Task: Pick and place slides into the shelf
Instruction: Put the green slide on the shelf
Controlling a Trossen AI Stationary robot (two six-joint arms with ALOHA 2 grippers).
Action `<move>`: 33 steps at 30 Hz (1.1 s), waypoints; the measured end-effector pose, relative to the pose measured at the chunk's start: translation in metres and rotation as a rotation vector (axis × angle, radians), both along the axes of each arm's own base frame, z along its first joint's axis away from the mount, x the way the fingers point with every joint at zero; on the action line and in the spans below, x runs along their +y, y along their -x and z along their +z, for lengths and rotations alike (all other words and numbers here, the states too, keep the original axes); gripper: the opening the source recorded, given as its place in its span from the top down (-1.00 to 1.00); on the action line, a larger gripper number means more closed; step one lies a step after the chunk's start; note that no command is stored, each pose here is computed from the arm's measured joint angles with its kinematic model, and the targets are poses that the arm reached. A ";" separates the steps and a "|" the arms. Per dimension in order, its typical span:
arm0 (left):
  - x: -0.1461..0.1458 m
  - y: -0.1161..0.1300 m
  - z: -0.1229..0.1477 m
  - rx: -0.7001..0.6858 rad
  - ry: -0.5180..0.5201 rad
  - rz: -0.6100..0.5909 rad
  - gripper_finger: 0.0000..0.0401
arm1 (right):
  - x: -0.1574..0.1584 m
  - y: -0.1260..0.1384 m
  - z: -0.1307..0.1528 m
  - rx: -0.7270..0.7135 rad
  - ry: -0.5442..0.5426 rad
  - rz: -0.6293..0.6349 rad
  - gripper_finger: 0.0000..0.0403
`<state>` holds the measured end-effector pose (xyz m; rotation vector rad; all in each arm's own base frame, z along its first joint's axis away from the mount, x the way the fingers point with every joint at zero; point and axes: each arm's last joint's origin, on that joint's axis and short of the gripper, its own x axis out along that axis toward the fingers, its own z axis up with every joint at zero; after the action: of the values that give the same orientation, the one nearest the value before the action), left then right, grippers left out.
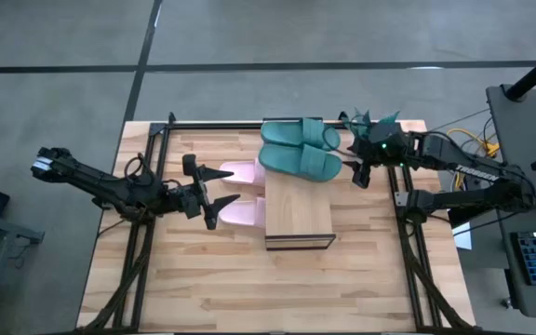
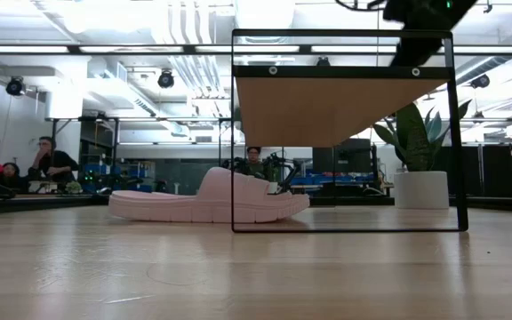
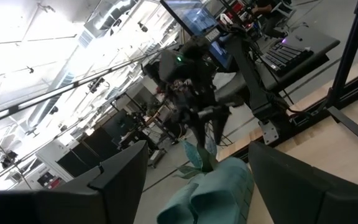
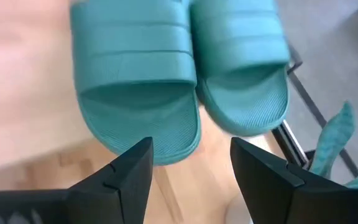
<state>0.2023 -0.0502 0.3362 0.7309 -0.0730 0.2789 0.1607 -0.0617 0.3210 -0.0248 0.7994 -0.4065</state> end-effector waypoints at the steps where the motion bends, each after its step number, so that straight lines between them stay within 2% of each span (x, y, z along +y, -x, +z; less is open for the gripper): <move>1: 0.000 0.000 0.000 0.000 0.000 0.000 -0.31 | 0.000 -0.001 0.007 -0.023 0.001 0.003 -0.02; 7: 0.000 0.000 0.000 -0.002 0.014 -0.002 -0.31 | 0.003 -0.014 0.027 -0.132 0.124 0.129 -0.02; 11: 0.000 0.000 -0.002 0.008 0.046 0.011 -0.31 | 0.015 -0.027 0.014 -0.138 0.129 0.311 -0.02; 14: 0.001 0.000 -0.003 0.011 0.050 0.040 -0.31 | 0.027 -0.041 0.003 -0.180 0.109 0.375 0.03; 17: 0.001 0.000 -0.003 0.014 0.050 0.040 -0.31 | 0.038 -0.054 -0.010 -0.191 0.080 0.386 0.12; 22: 0.001 0.000 -0.003 0.012 0.057 0.038 -0.31 | 0.052 -0.072 -0.033 -0.073 0.118 0.352 0.29; 26: 0.001 0.000 -0.003 0.008 0.073 0.036 -0.31 | 0.059 -0.081 -0.050 0.022 0.113 0.362 0.44; 33: 0.001 0.000 -0.003 0.007 0.074 0.036 -0.31 | 0.061 -0.085 -0.062 0.107 0.116 0.384 0.76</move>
<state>0.2025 -0.0490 0.3335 0.6605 -0.0427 0.3120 0.2461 -0.0008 0.2586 -0.3056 0.8541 -0.0874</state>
